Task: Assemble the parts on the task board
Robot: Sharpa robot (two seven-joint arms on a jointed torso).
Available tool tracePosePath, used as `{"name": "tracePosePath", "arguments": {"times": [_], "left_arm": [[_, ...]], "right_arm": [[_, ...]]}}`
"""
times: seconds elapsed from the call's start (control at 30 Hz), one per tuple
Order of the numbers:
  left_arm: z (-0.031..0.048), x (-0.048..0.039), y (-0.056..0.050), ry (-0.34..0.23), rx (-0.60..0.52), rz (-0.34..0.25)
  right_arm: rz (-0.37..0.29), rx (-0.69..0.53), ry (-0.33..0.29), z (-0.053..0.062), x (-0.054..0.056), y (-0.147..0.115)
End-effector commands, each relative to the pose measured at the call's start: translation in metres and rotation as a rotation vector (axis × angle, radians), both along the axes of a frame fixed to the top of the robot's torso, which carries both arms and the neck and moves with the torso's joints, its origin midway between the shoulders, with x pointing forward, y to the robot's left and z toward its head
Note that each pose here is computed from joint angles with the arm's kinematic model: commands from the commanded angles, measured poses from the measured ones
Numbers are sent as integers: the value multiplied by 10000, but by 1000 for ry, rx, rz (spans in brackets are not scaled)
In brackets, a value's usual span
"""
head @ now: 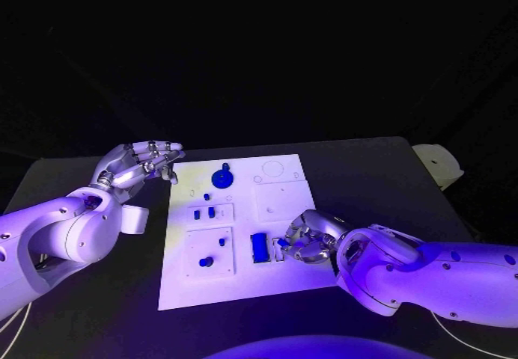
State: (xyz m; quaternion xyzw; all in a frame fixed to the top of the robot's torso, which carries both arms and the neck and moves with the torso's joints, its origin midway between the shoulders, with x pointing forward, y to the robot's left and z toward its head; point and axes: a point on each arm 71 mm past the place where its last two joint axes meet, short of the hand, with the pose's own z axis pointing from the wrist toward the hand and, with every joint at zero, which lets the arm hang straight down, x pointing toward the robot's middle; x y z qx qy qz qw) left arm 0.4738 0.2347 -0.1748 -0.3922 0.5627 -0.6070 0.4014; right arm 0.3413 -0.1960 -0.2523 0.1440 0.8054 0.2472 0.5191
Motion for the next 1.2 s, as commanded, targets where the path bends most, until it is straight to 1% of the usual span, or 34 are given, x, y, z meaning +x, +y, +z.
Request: {"name": "tracePosePath", "arguments": {"times": [0.03,0.23,0.43,0.73,1.2], "left_arm": [[10,-8,-27,-3,-11,-16],[10,-9,-23,-2,-11,-15],[11,-11,-21,-1,-11,-16],[11,-15,-11,0,-10,-14],[13,-20,-5,1,-9,-14]], "right_arm": [[-9,9,12,-12,-1,16],[-4,11,14,-16,0,42],[14,-13,27,-38,9,42],[49,-62,10,-54,29,47],[60,-76,-4,-69,62,77]]}}
